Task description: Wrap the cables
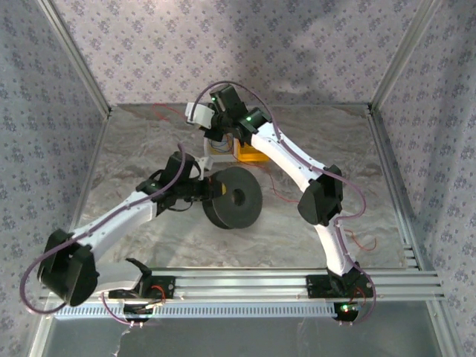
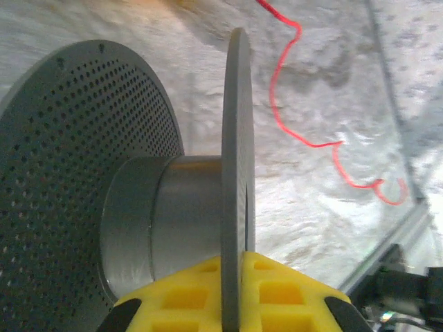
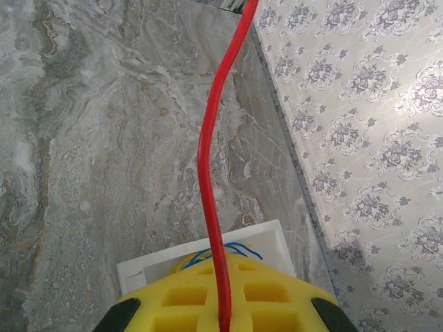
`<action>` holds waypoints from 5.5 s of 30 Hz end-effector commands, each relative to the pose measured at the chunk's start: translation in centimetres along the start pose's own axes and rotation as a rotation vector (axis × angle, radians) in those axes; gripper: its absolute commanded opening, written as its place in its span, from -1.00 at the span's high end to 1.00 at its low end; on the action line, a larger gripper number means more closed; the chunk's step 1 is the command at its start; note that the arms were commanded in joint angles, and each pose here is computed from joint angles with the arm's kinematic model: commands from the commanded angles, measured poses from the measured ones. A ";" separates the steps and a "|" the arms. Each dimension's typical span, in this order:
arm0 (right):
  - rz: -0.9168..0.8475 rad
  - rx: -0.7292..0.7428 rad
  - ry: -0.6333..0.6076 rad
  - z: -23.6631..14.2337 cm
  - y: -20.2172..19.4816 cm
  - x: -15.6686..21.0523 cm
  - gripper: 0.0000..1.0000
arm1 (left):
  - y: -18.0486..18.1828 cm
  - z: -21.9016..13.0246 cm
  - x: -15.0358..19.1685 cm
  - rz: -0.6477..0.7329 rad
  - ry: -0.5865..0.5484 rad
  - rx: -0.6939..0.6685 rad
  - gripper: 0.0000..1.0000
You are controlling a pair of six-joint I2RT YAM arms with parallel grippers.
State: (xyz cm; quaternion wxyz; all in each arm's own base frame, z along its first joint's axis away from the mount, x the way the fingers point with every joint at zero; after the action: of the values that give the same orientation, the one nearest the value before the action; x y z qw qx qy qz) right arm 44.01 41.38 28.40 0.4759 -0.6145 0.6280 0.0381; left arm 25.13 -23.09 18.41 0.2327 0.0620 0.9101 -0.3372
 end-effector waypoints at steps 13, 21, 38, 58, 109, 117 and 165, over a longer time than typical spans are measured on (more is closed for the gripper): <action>0.036 0.036 -0.025 -0.6 -1.2 -1.0 1.00 | 8.3 -11.4 -2.9 0.181 -0.099 -0.770 1.00; 0.043 0.015 -0.013 0.2 -0.5 -0.5 1.00 | 9.2 -9.3 -5.4 0.123 -0.139 -0.727 1.00; 0.049 -0.006 0.006 1.3 0.4 0.1 1.00 | 10.8 -7.5 -6.8 0.078 -0.129 -0.624 1.00; 0.040 -0.013 0.024 1.4 1.1 0.1 1.00 | 8.2 -12.5 -8.5 0.124 -0.195 -0.638 0.16; -0.029 -0.138 0.035 2.0 12.5 1.2 1.00 | 13.3 -13.3 -5.1 -0.101 -0.136 -0.666 1.00; 0.013 -0.082 0.052 2.0 10.1 1.0 1.00 | 12.3 -13.8 -6.7 -0.084 -0.163 -0.644 0.99; 0.008 -0.117 -0.018 0.3 9.5 -2.4 1.00 | 8.2 -17.9 -12.5 -0.047 -0.391 -0.466 0.93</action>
State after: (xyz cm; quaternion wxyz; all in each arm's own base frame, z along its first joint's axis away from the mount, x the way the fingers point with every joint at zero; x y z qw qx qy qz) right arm 35.79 45.72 22.54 0.4307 -0.6464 0.6254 0.0747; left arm 31.58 -4.57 30.15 0.3905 -0.0841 0.9093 -0.1165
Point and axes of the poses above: each hand's point on the last joint's axis, 136 mm out from that joint toward the fingers, its own z axis out along the fingers, its own y axis along the line the jaws close on, x = y × z, the point moved 1 cm from there along -z, back along the fingers, and after that the axes turned 1 degree about -z, right-handed, at the moved point
